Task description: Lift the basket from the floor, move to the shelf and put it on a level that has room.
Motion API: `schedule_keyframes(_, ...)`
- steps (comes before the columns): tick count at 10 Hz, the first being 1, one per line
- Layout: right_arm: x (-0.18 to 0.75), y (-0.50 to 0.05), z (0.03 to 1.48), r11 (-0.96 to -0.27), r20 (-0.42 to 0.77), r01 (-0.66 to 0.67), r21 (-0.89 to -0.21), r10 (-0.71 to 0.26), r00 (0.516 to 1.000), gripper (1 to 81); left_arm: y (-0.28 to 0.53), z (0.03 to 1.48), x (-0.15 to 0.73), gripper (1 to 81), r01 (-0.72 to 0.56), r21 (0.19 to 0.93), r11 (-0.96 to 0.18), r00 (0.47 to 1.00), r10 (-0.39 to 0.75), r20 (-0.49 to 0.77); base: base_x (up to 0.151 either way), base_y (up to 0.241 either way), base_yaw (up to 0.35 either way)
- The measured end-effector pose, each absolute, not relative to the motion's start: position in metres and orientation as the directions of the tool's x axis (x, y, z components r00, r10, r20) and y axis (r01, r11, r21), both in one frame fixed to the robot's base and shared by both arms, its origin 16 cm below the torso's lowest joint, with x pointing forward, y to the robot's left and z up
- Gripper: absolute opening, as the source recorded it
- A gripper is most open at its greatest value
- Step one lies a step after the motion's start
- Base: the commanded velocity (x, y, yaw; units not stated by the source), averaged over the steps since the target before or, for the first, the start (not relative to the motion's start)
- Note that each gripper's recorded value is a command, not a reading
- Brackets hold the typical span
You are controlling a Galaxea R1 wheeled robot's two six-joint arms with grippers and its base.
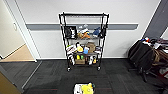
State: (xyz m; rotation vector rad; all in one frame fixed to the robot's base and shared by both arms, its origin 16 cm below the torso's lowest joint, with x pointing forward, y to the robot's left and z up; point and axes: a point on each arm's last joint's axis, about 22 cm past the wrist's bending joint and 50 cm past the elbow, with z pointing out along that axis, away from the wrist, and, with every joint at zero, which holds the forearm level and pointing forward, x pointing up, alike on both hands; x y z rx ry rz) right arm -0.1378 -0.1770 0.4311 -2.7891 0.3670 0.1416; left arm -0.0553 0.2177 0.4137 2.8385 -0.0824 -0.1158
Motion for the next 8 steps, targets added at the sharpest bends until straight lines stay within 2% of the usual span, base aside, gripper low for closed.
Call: schedule_keyframes(8, -0.1373, -0.1774, 0.431, -0.914, -0.138, -0.269, -0.302, -0.237, 0.962, 81.1, 0.2179, 0.4136, -0.0549, 81.1, -0.044, 0.297, -0.954, 0.995, -0.068, -0.071, 0.112, 0.0, 0.0)
